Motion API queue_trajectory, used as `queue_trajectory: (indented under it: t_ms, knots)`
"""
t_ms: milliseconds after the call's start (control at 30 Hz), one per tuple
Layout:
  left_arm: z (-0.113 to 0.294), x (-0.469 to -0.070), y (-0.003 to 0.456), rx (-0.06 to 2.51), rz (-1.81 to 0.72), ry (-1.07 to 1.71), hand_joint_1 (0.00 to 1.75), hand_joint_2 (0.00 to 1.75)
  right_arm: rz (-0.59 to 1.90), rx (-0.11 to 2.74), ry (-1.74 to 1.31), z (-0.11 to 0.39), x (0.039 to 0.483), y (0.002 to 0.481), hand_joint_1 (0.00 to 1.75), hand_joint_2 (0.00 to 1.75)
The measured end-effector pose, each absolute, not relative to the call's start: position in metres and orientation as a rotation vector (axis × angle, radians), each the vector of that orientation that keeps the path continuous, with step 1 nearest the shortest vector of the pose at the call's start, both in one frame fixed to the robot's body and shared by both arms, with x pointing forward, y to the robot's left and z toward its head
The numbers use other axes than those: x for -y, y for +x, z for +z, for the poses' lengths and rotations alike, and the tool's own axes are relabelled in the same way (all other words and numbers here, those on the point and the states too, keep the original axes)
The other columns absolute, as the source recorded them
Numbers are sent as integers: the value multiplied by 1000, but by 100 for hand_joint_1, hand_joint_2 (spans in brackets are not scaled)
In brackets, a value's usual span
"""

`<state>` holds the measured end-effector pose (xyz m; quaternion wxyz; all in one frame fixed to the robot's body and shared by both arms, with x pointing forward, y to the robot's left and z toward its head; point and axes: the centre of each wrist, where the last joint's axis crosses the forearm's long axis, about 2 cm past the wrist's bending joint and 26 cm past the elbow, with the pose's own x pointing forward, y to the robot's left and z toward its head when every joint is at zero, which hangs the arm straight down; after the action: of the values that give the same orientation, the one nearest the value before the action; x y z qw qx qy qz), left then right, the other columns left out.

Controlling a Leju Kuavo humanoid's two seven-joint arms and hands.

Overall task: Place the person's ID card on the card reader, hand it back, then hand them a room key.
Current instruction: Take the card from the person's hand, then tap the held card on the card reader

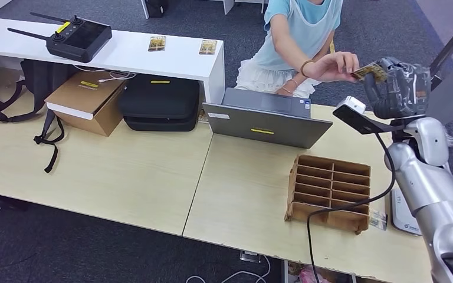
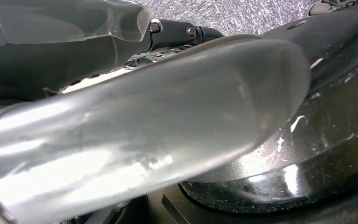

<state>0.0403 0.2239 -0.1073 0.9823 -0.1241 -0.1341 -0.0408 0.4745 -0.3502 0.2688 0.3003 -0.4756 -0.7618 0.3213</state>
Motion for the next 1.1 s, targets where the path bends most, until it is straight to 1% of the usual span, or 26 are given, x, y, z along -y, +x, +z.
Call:
queue_trajectory:
  t_ms: [167, 300, 567, 767, 1100]
  knots:
    - [-107, -224, 40, 270, -81, -249, 0, 0, 822, 2018, -1173, 269, 350, 475, 175, 175]
    - [-107, -224, 40, 270, -75, -248, 0, 0, 762, 2000, -1032, 269, 350, 477, 175, 175]
    - [-107, -224, 39, 273, -59, -247, 0, 0, 542, 1976, -775, 279, 365, 481, 175, 175]
    - [-107, -224, 39, 274, -60, -246, 0, 0, 393, 1873, -701, 287, 415, 476, 175, 175]
    - [-107, -223, 39, 276, -72, -248, 0, 0, 204, 1663, -631, 298, 532, 439, 175, 175]
